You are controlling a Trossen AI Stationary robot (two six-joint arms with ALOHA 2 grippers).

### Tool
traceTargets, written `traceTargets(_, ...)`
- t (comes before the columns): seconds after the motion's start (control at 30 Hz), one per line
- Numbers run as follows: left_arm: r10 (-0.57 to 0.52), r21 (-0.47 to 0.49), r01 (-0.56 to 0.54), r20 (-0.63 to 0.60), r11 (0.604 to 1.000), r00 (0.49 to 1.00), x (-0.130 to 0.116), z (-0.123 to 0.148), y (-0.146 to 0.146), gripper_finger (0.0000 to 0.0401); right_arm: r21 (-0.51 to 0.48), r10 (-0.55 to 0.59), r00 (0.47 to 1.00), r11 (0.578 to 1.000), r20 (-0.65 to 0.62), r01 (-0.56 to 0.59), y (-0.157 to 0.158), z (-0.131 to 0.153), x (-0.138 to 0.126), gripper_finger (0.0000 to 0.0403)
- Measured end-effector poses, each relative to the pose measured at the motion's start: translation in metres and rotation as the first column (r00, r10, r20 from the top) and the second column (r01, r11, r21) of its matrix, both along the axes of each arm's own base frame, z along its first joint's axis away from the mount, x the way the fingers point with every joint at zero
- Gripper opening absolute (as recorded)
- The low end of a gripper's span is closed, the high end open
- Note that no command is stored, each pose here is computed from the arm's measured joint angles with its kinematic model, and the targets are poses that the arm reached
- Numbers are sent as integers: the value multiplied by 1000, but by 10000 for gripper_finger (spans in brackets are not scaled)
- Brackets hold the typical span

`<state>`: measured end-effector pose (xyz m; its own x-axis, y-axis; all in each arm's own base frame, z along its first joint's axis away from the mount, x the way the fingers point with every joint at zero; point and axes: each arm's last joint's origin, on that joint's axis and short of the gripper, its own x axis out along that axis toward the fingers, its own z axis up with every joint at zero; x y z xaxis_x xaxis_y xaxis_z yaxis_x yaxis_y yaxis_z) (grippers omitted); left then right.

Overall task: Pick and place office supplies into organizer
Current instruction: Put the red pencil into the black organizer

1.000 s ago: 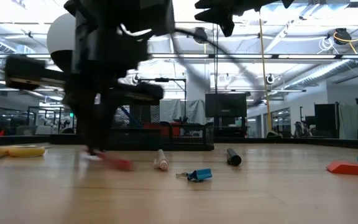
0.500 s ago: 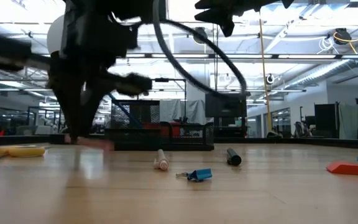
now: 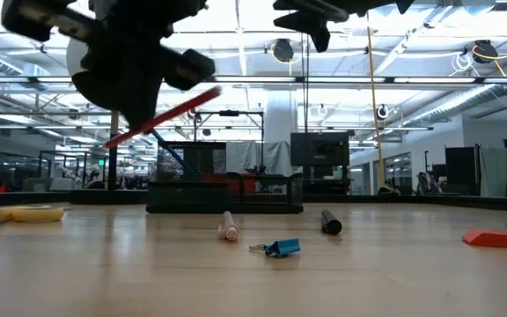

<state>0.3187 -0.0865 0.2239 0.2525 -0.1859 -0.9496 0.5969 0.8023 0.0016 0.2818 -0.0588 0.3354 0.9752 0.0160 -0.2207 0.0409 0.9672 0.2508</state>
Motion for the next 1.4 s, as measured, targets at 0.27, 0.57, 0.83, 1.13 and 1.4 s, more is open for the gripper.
traceTargets(0.27,143,-30,-141,78,989,987,-9,28,14,0,12,-33,997,999,72,32,-8,7,0,139)
traceTargets(0.57,262,-74,-253,159,965,952,-21,54,22,0,76,-81,987,995,138,71,-18,14,-2,139)
traceTargets(0.83,367,-121,-347,241,930,899,-33,77,28,0,121,-99,968,990,229,72,-21,23,-3,139)
traceTargets(1.13,462,-165,-432,354,887,813,-43,101,49,0,160,-131,935,984,329,82,-21,33,-3,139)
traceTargets(1.4,559,-233,-513,463,826,688,-47,121,82,0,158,-134,899,985,417,74,-21,43,-5,139)
